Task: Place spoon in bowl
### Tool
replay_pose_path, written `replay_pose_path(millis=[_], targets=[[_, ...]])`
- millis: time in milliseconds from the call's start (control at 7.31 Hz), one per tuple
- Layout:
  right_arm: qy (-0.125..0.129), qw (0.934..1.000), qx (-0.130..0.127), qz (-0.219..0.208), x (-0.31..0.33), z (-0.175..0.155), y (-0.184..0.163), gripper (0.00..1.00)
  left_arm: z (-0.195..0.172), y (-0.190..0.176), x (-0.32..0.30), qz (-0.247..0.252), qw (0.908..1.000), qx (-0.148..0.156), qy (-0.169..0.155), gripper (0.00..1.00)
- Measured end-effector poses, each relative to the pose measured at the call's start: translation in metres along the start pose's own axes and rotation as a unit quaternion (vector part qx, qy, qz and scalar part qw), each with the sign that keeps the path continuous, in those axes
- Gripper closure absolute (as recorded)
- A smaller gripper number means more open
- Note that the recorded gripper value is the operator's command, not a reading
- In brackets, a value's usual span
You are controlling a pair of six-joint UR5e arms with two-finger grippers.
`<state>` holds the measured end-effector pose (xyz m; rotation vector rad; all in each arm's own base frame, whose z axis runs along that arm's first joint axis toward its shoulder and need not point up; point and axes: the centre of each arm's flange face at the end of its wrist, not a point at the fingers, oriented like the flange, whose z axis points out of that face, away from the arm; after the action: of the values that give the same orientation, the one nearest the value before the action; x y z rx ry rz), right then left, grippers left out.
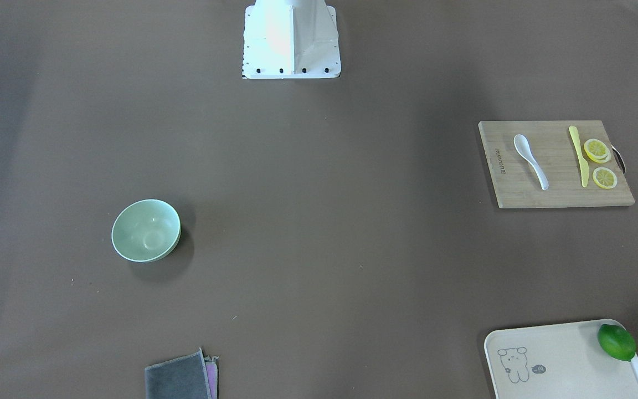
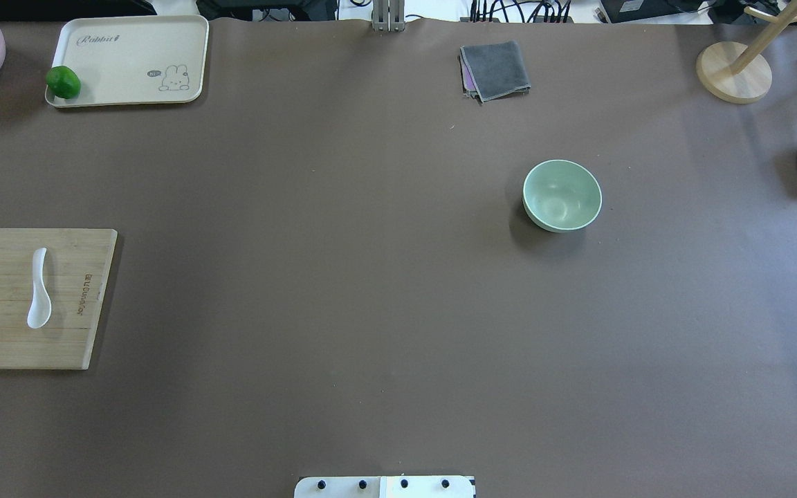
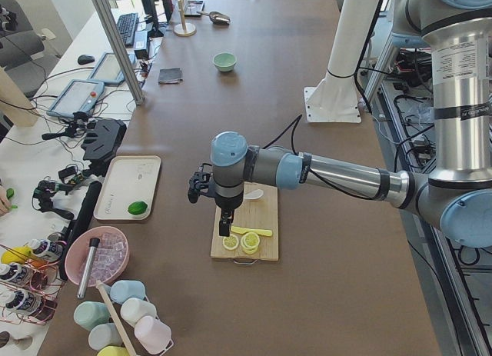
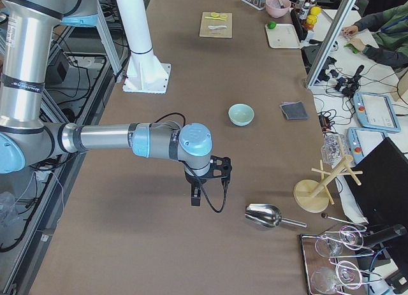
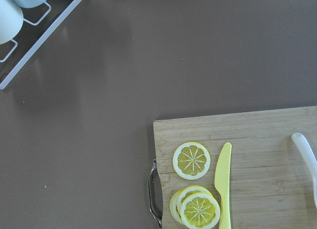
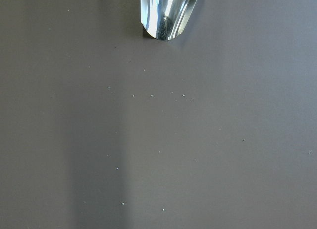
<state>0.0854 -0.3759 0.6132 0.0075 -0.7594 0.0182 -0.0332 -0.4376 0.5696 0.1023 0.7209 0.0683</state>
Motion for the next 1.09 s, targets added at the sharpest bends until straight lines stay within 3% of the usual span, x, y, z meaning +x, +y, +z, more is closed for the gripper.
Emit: replay_pose_path(millis=[547, 821, 1094], targets=[[-0.004, 0.9999, 0.006, -0.007, -0.005, -0.004, -0.002, 0.00, -0.012, -0.001, 0.010, 0.011, 0.9999, 0.012, 0.000, 0.02], [-0.005, 0.9991, 0.029, -0.029, -0.013, -0.012, -0.010, 0.00, -0.019, -0.005, 0.017, 0.019, 0.9996, 0.020, 0.000, 0.02], [-0.016, 0.9952, 0.069, -0.068, -0.024, -0.021, -0.018, 0.00, -0.031, -0.012, 0.028, 0.031, 0.9988, 0.036, 0.002, 0.02]])
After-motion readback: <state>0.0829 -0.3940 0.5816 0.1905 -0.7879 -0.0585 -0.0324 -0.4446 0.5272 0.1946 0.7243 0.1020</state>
